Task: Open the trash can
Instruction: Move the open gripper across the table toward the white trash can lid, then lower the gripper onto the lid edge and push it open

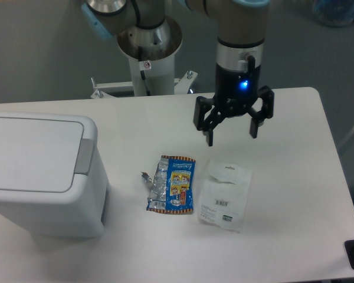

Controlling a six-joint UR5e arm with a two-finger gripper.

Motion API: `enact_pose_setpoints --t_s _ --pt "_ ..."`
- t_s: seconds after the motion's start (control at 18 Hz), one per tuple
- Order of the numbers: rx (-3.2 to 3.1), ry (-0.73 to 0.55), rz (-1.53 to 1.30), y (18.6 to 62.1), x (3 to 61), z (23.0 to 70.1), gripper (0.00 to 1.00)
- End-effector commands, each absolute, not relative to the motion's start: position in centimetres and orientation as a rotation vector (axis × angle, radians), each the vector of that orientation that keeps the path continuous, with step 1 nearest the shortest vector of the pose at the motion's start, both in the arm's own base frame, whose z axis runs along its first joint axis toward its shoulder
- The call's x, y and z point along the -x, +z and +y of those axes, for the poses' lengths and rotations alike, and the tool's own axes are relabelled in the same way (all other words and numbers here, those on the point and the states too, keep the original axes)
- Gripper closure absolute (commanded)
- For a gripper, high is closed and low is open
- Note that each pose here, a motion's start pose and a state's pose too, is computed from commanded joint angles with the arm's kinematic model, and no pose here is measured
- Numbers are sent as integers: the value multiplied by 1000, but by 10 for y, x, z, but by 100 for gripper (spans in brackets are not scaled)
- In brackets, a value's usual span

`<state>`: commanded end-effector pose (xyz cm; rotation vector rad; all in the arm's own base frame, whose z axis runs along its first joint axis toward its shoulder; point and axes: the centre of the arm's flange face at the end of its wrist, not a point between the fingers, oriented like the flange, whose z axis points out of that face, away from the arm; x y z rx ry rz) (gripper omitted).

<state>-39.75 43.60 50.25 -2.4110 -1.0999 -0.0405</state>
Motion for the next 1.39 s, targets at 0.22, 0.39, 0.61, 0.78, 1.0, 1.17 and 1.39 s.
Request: enact_pose_setpoints --t_s 0.22,0.39,0.61,0.78,1.0,1.17,1.39 --pt "2432 -71 -1048 505 361 457 0" --pt "2467 -101 -983 501 331 479 0" --pt "2496 -135 -922 500 293 503 0" --pt "2508 -146 -896 499 281 509 0" --pt "2538 -167 -849 490 266 525 0" --pt "2538 -165 -809 493 258 533 0" --pt "2542 -162 -772 487 249 544 0"
